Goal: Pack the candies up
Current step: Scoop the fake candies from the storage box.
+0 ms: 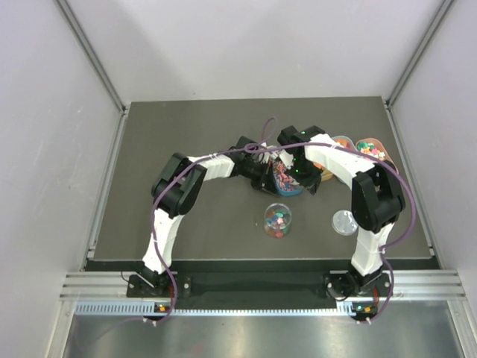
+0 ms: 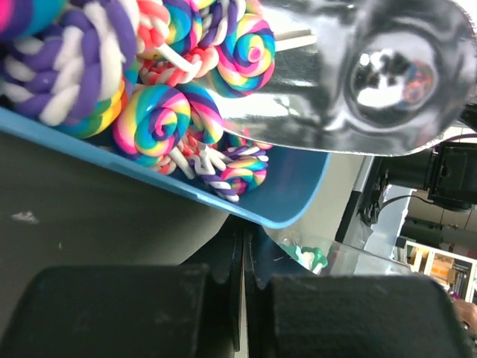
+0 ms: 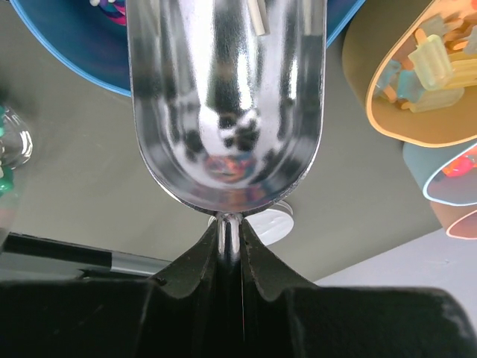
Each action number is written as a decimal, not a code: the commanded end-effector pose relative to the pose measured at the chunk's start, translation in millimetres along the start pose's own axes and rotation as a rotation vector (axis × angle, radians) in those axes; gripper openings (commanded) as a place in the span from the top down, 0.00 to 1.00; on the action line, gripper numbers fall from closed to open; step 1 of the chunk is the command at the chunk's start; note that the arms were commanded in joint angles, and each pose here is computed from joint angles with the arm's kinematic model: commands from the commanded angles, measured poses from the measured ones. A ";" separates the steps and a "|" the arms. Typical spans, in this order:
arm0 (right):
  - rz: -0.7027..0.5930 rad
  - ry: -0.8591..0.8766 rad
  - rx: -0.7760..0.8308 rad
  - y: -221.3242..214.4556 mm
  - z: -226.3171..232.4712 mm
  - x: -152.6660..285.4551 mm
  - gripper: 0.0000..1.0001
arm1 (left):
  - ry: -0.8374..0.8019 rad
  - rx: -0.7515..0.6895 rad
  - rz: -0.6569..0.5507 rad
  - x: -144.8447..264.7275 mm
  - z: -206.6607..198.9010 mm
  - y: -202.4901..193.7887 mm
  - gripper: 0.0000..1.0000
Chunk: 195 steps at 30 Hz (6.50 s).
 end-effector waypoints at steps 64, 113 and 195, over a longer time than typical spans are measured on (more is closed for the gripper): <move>-0.034 -0.110 0.030 9.6 -18.2 1.6 1.00 | -0.127 -0.151 -0.242 42.0 -9.2 91.6 1.00; -0.094 -0.115 -0.003 3.9 -7.5 11.1 1.00 | -0.342 -0.392 -0.161 118.2 -97.6 78.8 1.00; -0.235 0.038 -0.225 60.7 -7.8 7.2 1.00 | -0.064 -0.238 -0.206 6.0 -11.5 85.1 1.00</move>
Point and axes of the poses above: each gripper's point midway between its finger pads, its own x axis back along the fingers, its own z axis along the line the jaws close on, y = z × x, the point moved 10 cm from there along x, back along the fingers, and after that the axes turned 13 degrees about x, right-handed, at the moved point
